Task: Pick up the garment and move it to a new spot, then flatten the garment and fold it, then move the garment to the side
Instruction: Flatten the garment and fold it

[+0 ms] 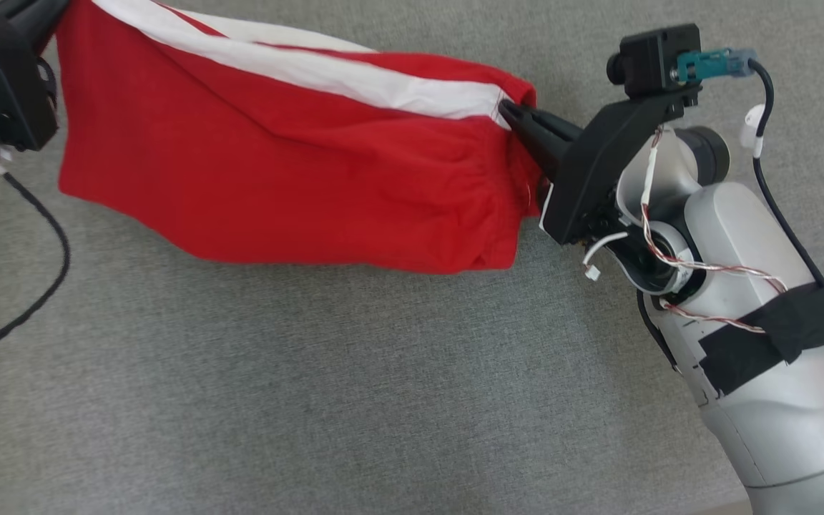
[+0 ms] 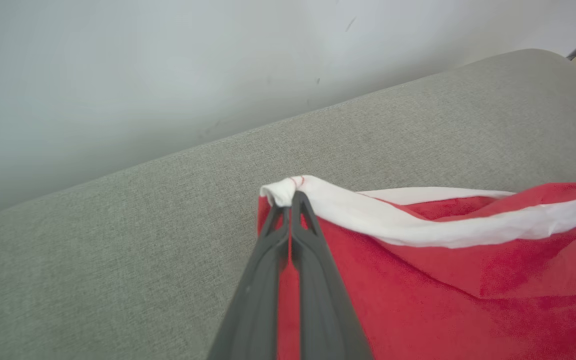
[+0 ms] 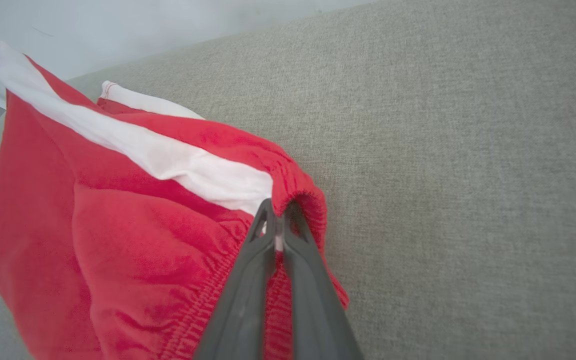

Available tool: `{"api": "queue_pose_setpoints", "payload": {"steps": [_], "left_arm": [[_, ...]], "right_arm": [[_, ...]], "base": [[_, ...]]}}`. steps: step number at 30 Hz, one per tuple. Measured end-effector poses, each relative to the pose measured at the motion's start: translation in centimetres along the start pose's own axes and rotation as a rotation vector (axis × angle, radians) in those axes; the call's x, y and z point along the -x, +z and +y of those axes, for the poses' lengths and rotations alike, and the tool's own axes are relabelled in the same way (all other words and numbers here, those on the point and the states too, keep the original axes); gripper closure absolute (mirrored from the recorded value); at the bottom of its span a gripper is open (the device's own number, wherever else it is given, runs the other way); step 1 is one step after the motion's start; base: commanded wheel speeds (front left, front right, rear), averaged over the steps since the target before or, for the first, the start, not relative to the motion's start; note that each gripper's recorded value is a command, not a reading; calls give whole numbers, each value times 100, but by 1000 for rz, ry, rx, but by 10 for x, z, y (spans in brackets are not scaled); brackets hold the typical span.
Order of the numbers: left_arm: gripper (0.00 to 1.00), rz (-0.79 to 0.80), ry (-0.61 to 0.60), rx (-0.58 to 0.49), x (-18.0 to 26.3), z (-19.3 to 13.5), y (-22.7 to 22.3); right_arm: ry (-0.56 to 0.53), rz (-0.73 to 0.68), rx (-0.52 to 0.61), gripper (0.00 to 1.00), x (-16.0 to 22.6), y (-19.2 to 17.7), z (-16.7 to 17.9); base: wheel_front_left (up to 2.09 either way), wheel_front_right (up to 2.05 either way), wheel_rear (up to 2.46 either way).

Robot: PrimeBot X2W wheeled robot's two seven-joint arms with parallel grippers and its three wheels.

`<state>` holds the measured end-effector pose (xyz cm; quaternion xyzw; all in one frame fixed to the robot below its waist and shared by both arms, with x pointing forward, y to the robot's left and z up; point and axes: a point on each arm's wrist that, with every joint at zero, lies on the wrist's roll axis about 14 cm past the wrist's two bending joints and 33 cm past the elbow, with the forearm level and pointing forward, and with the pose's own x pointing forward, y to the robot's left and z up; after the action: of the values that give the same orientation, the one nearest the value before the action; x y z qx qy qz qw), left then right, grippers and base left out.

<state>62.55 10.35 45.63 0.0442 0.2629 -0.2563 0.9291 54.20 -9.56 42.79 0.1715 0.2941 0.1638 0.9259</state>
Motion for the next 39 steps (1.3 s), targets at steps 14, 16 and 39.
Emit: {"api": "queue_pose_setpoints", "payload": {"steps": [14,16,39], "left_arm": [[0,33,1,20,-28,3,-39],[0,5,8,30,-23,5,-33],[0,-226,-38,189,73,-48,-74]], "right_arm": [[-44,-77,-2,0,-14,3,-20],[-35,-104,8,0,-11,9,-18],[-54,-274,61,0,72,-18,-8]], "base": [[0,0,0],[0,0,0],[0,0,0]]}}
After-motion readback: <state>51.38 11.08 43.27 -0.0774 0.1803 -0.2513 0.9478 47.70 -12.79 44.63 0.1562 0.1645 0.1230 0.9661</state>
